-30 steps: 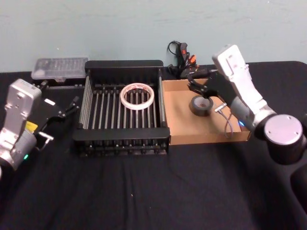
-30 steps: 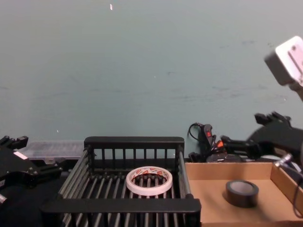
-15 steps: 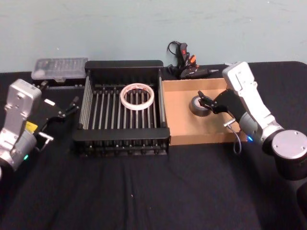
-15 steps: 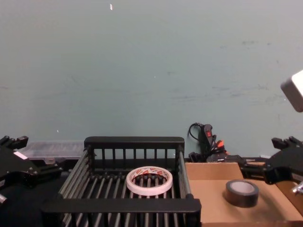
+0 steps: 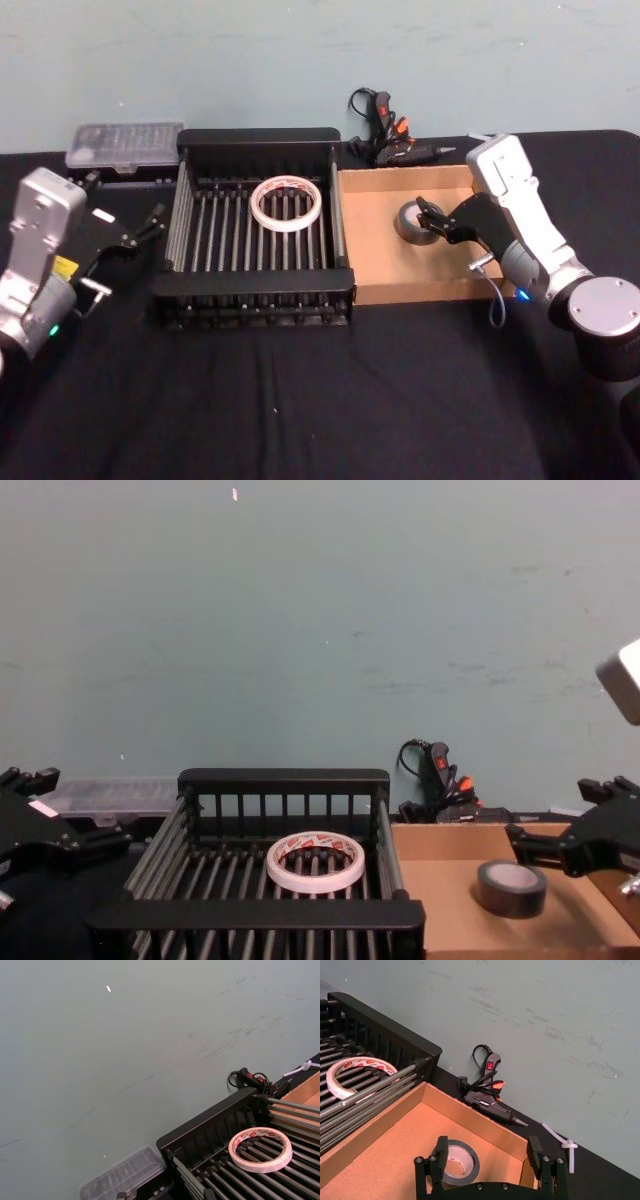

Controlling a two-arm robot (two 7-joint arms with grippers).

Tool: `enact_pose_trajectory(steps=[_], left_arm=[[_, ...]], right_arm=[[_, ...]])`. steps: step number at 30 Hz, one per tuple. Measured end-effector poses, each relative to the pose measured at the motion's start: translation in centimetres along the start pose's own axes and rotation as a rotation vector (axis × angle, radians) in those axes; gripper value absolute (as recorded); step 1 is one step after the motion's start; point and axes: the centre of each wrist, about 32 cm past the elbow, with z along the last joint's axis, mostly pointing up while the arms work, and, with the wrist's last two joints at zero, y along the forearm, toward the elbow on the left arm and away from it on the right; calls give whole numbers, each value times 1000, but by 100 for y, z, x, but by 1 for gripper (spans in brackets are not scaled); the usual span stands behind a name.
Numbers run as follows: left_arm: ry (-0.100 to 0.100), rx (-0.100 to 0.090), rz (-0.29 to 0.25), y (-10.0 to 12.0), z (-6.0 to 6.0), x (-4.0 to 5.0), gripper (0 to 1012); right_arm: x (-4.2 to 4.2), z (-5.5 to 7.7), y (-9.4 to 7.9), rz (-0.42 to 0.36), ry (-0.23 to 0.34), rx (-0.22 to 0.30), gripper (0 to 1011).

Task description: Pick up the white tape and place it into the black box , Pick up the silver tape and place it into the brown box.

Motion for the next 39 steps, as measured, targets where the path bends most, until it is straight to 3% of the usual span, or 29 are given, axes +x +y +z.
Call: enact_pose_trajectory(steps=[39], left_arm=[[0, 0, 0, 0, 0, 0, 1001]], right_arm=[[0, 11, 1, 1, -2, 5, 1002]])
